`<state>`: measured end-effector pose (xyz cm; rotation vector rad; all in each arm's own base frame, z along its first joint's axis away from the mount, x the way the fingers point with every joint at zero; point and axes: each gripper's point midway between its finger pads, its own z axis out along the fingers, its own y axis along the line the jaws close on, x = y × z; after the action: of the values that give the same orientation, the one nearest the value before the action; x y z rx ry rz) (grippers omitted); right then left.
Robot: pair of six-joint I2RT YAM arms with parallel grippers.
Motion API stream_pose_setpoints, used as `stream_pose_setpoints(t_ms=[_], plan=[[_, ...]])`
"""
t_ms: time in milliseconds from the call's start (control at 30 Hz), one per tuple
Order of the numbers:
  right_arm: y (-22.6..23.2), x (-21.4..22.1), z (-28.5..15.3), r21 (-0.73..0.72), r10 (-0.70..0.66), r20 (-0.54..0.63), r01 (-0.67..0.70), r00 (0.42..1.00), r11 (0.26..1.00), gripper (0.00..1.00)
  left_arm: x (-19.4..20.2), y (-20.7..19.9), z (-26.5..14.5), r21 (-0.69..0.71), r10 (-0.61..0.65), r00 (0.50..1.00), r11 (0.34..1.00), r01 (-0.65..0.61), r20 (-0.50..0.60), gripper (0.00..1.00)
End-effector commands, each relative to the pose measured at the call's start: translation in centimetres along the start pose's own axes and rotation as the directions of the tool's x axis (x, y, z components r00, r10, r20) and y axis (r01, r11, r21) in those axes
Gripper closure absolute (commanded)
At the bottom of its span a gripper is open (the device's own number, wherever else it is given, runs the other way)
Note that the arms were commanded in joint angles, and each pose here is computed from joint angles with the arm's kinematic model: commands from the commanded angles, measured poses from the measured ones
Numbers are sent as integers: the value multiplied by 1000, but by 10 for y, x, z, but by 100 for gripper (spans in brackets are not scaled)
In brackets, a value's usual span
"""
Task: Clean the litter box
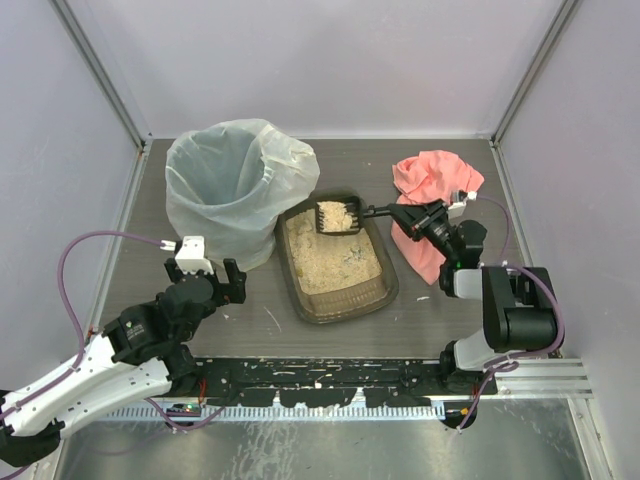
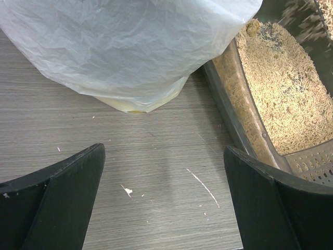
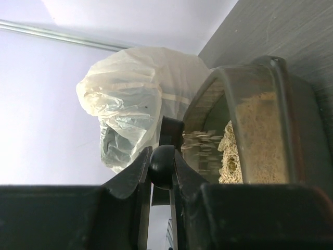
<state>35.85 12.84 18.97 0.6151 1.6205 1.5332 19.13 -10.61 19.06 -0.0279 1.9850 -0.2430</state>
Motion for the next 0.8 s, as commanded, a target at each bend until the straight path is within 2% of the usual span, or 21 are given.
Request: stream_pose_setpoints(t_ms=[0,67,100,167,200,267,300,367,400,467,500,600,700,767], plan=[[9,-21,-8,-9,-33,92,34,995,999,99,-9,-4,-1,12,-33,999,999,33,28,2],[29,7,8,-102,-110,-70,102,992,989,99,-9,-4,-2,14,-37,999,999,37,24,2],[30,9,7,-117,-86,-67,78,994,990,99,-8,-4,-1,10,-36,999,999,36,26,2],[7,-17,-10,-53,39,83,-35,996,998,100,-8,-4,0,9,-33,999,999,33,31,2],[4,-16,-11,-51,40,81,-36,996,998,100,-8,-4,-1,11,-32,999,999,31,27,2],[21,13,5,-122,-49,-84,38,995,992,99,-10,-3,-3,10,-28,999,1000,28,24,2],[31,12,6,-165,-64,-74,51,995,985,99,-9,-1,-2,3,-28,999,1000,28,27,2],[15,-12,-8,-110,49,63,-42,997,993,100,-9,0,-1,0,-27,999,1000,27,36,2],[9,-14,-11,-90,57,77,-50,995,995,99,-10,-1,-2,3,-29,999,1000,29,36,2],[25,10,5,-135,-49,-73,39,996,990,100,-10,-2,-3,11,-28,999,1000,28,29,2],[30,15,6,-157,-77,-84,63,994,986,100,-10,-1,-3,8,-29,999,1000,29,30,2],[10,-17,-11,-54,14,92,-9,996,999,99,-8,1,-1,-2,-27,999,1000,28,34,2],[30,11,6,-114,-127,-83,117,988,987,99,-8,-1,-3,6,-30,999,1000,30,25,2],[16,-10,-8,-55,-27,42,29,999,998,99,-6,1,-1,-2,-32,999,999,32,32,2]])
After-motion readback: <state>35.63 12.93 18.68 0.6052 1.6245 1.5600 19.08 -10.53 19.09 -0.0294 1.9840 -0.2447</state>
